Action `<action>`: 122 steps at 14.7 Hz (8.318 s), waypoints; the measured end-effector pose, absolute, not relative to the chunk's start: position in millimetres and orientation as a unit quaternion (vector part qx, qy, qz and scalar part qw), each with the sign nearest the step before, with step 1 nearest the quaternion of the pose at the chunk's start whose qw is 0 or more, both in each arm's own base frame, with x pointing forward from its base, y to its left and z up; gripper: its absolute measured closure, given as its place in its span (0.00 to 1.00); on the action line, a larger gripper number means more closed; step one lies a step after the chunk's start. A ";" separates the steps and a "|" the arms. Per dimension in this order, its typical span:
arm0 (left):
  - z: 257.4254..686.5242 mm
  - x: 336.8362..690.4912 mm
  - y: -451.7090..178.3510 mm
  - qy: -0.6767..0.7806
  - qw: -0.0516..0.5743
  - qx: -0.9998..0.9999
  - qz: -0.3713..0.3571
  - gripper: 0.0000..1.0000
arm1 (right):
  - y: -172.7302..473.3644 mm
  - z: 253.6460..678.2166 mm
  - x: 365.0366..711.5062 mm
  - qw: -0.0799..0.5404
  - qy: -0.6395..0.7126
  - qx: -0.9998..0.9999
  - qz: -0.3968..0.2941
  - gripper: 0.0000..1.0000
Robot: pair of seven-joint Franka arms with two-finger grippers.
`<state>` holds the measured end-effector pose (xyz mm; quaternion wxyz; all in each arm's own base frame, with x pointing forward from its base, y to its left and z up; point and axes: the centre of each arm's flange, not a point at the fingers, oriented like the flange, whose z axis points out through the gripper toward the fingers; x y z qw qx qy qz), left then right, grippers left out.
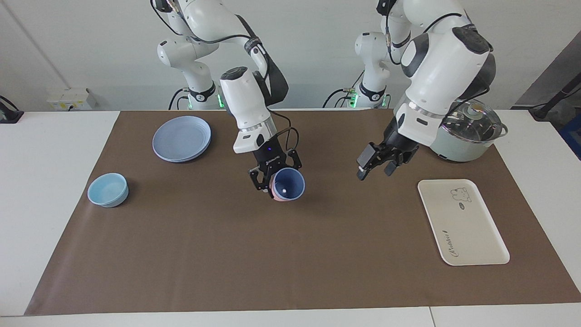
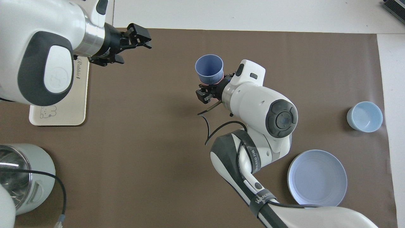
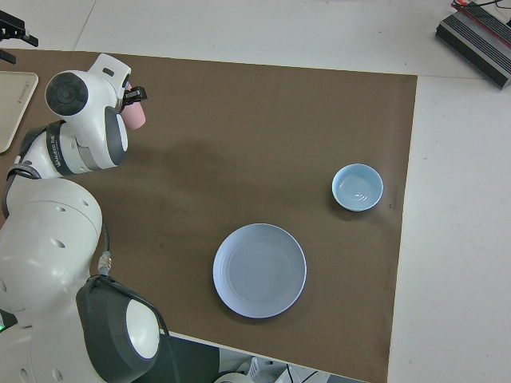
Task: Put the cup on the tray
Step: 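Grasp the blue cup rim with the left gripper above the right gripper, then pull the blue cup out of the pink cup with the left gripper, then carry the blue cup to the tray while the right gripper returns, then lower the pink cup onto the table and open the right gripper, then retract the right gripper while the left gripper releases the blue cup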
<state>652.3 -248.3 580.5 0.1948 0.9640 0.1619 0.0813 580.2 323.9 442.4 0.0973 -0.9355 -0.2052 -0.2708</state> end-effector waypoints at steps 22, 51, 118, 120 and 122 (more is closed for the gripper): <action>511.4 610.7 -338.2 0.045 0.211 0.974 -0.068 0.52 | 364.5 454.6 560.0 0.062 -0.202 -0.945 -0.249 0.16; 542.7 681.7 30.1 0.047 0.048 0.992 0.106 0.94 | 237.5 458.5 635.3 0.037 -0.184 -0.920 -0.344 0.16; 637.1 574.7 -23.8 -0.020 -0.002 0.998 0.065 0.00 | -57.8 436.6 611.1 0.306 -0.287 -0.827 -0.373 0.00; 637.6 575.9 -23.7 -0.020 -0.002 0.998 0.066 0.00 | -45.3 462.1 613.4 0.257 -0.265 -0.864 -0.343 0.00; 637.3 580.9 -23.7 -0.020 0.000 0.998 0.066 0.00 | -34.7 480.0 615.8 0.208 -0.237 -0.898 -0.307 0.00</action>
